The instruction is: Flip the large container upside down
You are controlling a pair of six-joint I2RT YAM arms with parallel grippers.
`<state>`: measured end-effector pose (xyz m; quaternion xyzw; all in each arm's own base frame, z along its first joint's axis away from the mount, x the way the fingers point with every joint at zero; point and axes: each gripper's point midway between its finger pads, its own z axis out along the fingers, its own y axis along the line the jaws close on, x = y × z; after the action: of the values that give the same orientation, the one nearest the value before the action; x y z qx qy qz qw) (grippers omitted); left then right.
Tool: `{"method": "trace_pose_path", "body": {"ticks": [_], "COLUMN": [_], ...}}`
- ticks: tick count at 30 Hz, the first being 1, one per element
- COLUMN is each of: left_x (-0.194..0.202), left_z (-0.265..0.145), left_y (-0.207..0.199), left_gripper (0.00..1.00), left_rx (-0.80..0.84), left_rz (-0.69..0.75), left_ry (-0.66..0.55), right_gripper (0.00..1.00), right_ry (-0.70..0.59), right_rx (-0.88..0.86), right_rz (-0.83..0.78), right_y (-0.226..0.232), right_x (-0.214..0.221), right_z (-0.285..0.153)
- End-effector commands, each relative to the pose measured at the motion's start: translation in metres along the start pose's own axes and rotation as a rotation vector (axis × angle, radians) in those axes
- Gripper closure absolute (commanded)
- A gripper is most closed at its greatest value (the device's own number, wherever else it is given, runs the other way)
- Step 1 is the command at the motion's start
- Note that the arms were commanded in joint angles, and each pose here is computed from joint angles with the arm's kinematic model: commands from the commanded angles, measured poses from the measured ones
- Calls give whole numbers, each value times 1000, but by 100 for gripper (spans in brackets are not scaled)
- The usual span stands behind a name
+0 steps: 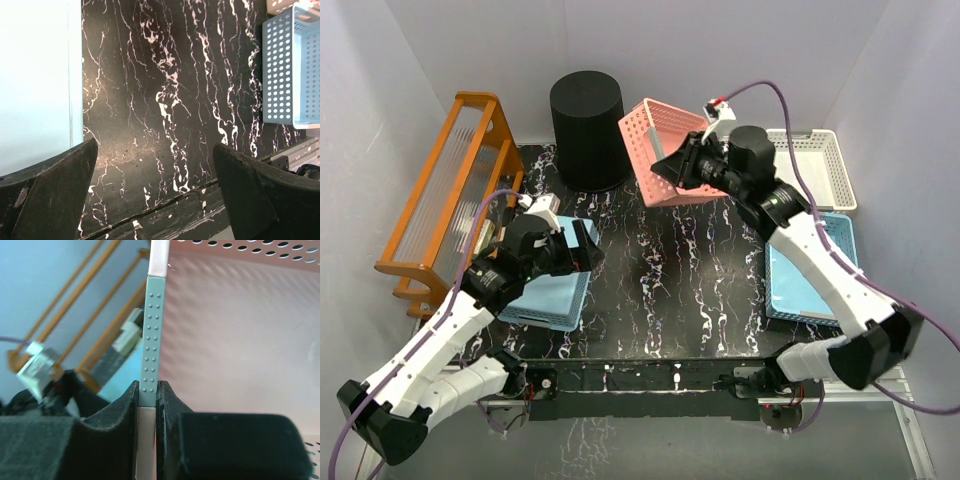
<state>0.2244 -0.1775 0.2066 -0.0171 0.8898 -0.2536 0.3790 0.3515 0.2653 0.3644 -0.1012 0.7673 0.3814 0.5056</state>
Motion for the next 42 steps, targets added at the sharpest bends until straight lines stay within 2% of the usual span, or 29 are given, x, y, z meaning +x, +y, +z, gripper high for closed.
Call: {"method": "trace_pose_path", "body": {"ticks": [1, 8, 18, 23, 31, 39, 42], "left_x": [-24, -24, -19, -21, -21, -22, -23], "left_z": [-15, -24, -30, -29, -24, -27, -27], "left_y": [-5, -1, 3, 1, 0, 0, -1], "left_gripper": [1, 1, 1, 1, 1, 1, 1], "left_rx": [22, 11, 18, 19, 19, 22, 25], "left_rz": [0, 3, -30, -21, -13, -11, -9], "left_ry": [-121, -134, -160, -154, -144, -150, -152], "right_gripper": [100, 100, 100, 100, 100, 99, 88], "right_ry": [-72, -50, 8, -13, 13, 88, 58], "right_rx": [-256, -503, -689, -822, -835, -669, -616], "right_rz": [146, 360, 632, 748, 935, 1048, 1054], "right_y": [45, 52, 26, 30, 0, -53, -77], "right_x": [-8, 3, 44, 41, 59, 99, 104], "right_z": [-17, -39, -70, -89, -83, -59, -59]}}
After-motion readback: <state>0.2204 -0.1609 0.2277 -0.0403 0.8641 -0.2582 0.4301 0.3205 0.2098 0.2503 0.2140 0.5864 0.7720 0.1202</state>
